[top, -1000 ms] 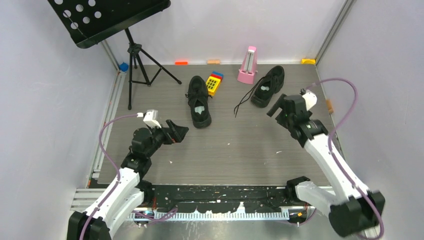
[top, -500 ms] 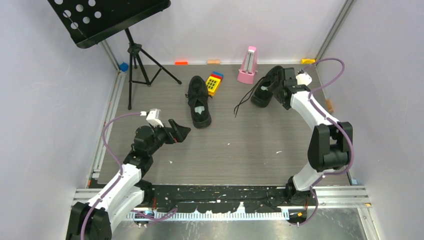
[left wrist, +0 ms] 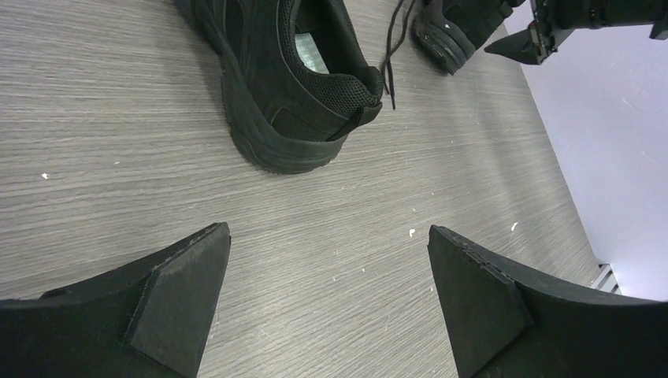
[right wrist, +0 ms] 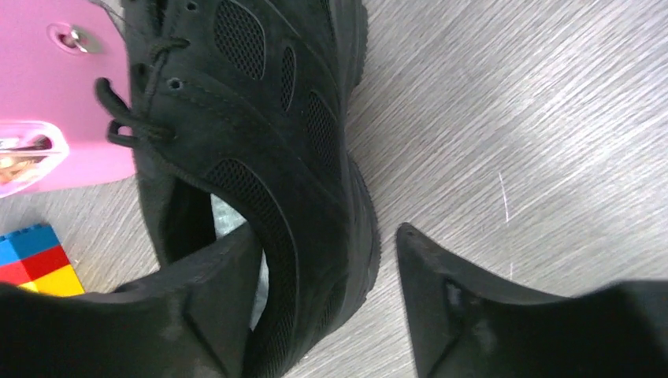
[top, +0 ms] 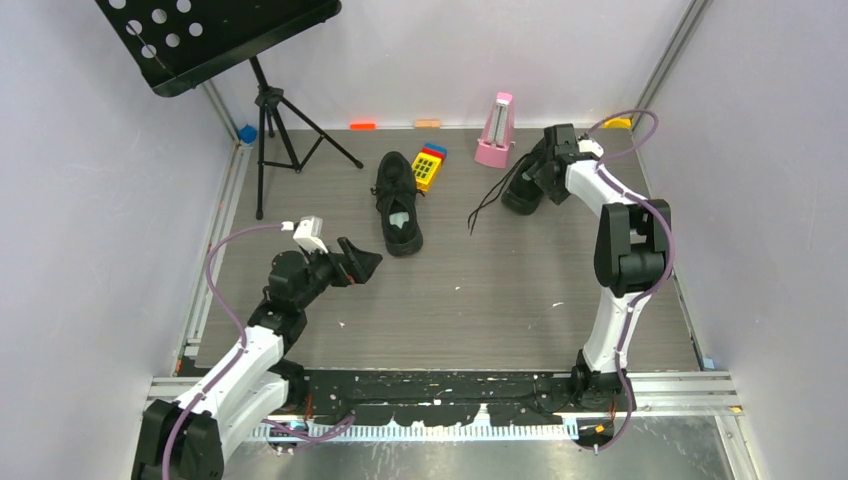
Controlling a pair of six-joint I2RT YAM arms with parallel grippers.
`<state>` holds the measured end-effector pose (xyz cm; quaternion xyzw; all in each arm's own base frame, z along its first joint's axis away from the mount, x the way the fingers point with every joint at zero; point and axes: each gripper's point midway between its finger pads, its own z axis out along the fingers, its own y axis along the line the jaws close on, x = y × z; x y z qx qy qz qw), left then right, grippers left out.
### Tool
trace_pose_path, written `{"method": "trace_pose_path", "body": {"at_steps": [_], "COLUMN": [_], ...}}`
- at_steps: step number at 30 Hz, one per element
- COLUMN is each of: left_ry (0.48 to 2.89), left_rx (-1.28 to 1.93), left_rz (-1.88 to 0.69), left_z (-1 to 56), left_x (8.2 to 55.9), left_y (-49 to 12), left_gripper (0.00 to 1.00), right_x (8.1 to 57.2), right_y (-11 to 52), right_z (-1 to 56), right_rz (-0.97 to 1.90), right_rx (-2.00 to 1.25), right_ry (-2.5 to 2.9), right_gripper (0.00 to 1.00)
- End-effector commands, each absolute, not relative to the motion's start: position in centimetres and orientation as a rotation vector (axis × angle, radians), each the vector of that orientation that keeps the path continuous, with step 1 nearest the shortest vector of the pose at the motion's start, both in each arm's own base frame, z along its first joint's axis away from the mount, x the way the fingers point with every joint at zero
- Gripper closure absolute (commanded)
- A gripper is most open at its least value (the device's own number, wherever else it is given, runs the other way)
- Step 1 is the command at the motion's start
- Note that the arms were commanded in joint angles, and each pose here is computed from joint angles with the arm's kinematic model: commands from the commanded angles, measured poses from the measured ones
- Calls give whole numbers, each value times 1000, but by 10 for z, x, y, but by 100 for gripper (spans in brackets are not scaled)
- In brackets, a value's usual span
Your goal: Tie the shoes
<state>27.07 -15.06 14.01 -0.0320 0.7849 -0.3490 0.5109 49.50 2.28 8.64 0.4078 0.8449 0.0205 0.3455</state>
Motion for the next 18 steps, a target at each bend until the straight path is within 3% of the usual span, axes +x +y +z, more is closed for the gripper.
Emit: {"method": "trace_pose_path", "body": {"at_steps": [1,4,5,18], "left_ry": [1837,1839,1839,1686], "left_rx": [-33,-28,-22,312], "left_rz": [-855,-863,-870,-939], "left_z": [153,153,154,197], "left_x": [274,273,273,240], "left_y": [-155,-157,-158,-212], "left_gripper": [0,0,1,6], "right_x": [511,511,505,353], "right_y": [27,44,46,71], "right_z": [97,112,119,237], "right_rz": [127,224,227,403], "right_rx": [1028,861,816,341], "right_ry": [2190,2267,2292,2277], "right_gripper": [49,96,99,100]}}
